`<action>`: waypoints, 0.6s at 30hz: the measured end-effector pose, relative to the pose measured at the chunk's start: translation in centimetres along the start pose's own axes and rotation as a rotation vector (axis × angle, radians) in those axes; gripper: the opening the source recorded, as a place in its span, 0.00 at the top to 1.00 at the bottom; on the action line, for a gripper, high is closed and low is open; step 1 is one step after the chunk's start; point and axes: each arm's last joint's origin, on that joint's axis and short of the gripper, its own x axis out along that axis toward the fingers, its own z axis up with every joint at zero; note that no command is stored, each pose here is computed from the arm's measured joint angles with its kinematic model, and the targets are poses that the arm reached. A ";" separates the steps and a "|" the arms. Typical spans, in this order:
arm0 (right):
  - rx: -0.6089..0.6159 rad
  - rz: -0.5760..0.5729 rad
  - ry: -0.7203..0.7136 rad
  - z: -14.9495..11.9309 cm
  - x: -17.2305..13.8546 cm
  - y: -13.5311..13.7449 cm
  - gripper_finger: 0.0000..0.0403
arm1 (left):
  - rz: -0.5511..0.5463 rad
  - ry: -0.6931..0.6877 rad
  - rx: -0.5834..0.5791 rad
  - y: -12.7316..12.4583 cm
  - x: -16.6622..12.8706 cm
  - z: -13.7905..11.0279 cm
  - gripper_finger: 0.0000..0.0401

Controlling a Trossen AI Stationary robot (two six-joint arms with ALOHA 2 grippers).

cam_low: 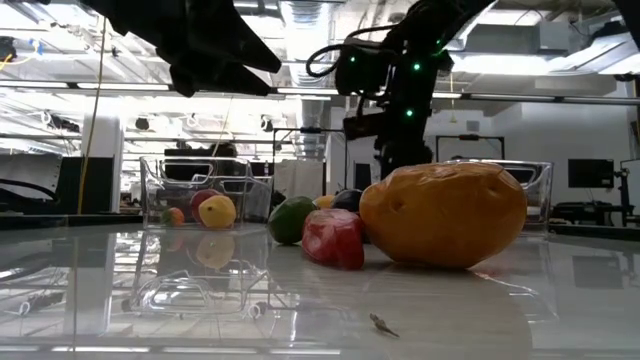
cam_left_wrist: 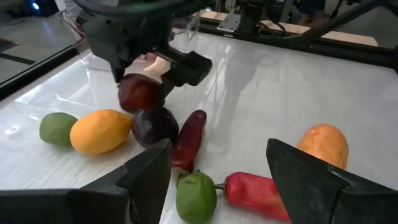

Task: Sort produce into baskets
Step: Put the apple into the left transparent bin

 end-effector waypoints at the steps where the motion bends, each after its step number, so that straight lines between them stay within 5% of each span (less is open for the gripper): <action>1: -0.005 0.000 0.003 0.1 0.3 0.0 0.03 | 0.000 0.003 0.002 0.0 0.0 0.0 0.38; 12: -0.037 -0.007 -0.029 0.2 -0.6 0.6 0.19 | 0.008 0.018 0.022 0.1 0.0 -0.2 0.38; 18: -0.019 -0.004 -0.102 0.0 -5.3 0.6 0.26 | 0.009 0.018 0.023 0.1 0.0 -0.2 0.38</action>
